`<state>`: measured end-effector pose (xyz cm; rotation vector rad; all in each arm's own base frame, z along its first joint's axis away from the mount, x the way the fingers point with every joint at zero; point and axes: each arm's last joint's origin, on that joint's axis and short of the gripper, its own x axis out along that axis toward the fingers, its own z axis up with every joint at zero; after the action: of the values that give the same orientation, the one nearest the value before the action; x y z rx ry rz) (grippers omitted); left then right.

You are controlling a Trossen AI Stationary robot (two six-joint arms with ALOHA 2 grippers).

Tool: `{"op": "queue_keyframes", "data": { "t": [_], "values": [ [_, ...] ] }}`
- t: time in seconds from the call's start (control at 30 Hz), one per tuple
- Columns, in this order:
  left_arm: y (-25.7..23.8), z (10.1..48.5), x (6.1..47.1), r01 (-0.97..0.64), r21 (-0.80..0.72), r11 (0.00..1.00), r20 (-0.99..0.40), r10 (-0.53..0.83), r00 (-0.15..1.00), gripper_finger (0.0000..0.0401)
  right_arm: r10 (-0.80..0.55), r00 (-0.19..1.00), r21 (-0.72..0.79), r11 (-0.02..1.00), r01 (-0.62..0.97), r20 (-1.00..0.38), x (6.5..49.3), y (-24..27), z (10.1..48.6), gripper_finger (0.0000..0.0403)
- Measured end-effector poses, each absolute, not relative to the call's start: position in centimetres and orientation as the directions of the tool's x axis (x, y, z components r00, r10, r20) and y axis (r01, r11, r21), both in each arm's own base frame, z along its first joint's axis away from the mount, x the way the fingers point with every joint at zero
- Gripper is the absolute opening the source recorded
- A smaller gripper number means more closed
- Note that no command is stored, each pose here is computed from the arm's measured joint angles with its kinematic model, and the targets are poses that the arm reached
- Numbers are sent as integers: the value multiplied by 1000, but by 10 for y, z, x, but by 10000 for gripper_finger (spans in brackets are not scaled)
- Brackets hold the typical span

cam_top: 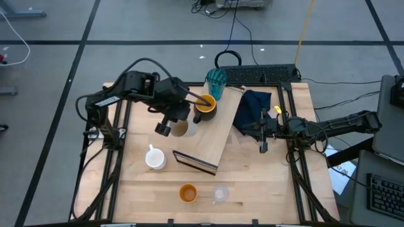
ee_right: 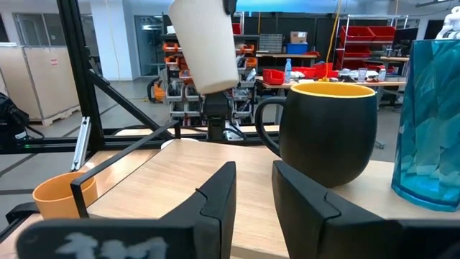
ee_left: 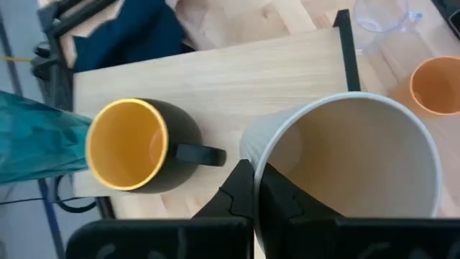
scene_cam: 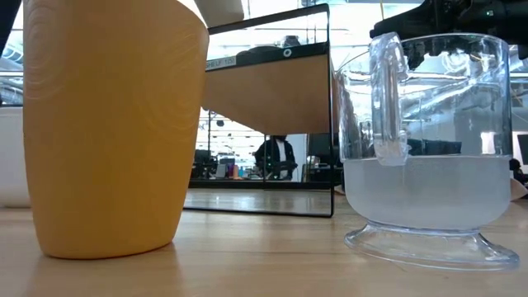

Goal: Stack small to large cups/mugs on shelf
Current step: Put the gray cup on the shelf

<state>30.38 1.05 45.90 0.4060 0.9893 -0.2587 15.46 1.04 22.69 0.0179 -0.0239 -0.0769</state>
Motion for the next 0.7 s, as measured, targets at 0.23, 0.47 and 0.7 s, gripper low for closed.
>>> {"op": "queue_keyframes", "data": {
  "t": [0.23,0.47,0.7],
  "values": [
    [9,451,314,414,154,897,-857,-87,507,0,-77,997,15,997,77,2,155,10,225,84],
    [10,435,331,422,105,901,-884,-110,454,0,-77,997,14,997,77,-6,155,10,224,84],
    [17,419,347,435,54,899,-900,-145,412,0,-77,997,14,997,77,-6,155,10,224,84]
  ]
}}
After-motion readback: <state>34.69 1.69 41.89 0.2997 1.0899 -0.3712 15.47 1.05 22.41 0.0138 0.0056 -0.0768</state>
